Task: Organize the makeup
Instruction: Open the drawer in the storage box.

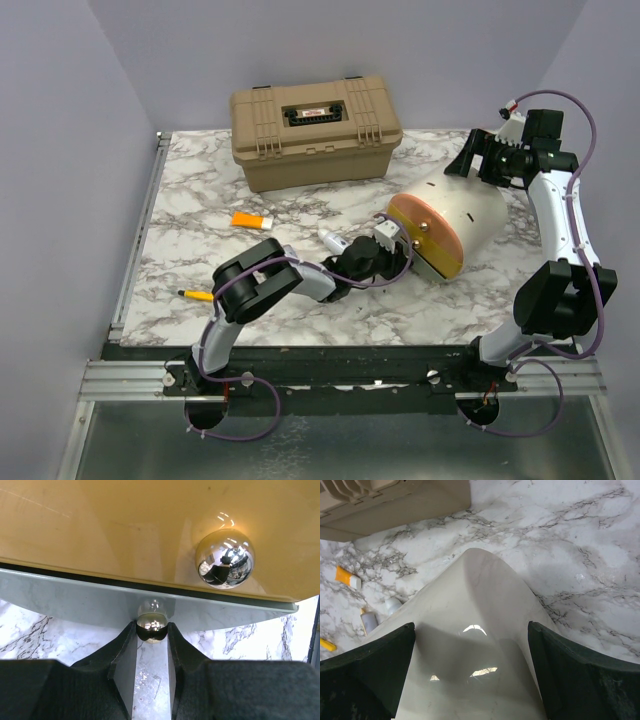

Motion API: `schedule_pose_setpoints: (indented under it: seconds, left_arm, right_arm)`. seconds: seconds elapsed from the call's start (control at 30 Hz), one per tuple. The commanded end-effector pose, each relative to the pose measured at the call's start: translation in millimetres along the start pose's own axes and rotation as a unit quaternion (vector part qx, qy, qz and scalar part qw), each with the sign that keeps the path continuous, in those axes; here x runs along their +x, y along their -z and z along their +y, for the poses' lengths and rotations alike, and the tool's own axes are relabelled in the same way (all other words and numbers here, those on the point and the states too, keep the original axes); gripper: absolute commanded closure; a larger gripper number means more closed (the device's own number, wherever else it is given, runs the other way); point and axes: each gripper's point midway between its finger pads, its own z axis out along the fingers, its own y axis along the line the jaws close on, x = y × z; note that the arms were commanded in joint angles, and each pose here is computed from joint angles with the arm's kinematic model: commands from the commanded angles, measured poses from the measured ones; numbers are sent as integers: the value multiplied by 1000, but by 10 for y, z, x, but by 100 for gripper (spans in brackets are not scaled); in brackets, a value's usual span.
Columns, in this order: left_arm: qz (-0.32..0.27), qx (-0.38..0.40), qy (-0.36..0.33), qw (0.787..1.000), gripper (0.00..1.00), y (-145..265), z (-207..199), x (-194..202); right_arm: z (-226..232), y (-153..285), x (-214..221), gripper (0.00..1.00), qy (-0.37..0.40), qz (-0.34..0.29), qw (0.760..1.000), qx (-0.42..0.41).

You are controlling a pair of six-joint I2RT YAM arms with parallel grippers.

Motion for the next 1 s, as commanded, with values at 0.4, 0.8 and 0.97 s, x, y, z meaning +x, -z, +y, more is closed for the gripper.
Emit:
schedule_pose_setpoints:
  seconds: [0.4,0.8,0.97]
  left_arm:
    - [-10,12,2,1000,89,140,-83,-134]
    - [-10,16,3,1000,89,188,-112,-149]
    - [-11,19,3,1000,88,210,-122,-169]
  right_arm:
    - [27,33,198,5,-17,29,999,8]
    - [32,29,169,5,-18,27,999,7]
    - [31,24,175,5,-18,28,999,7]
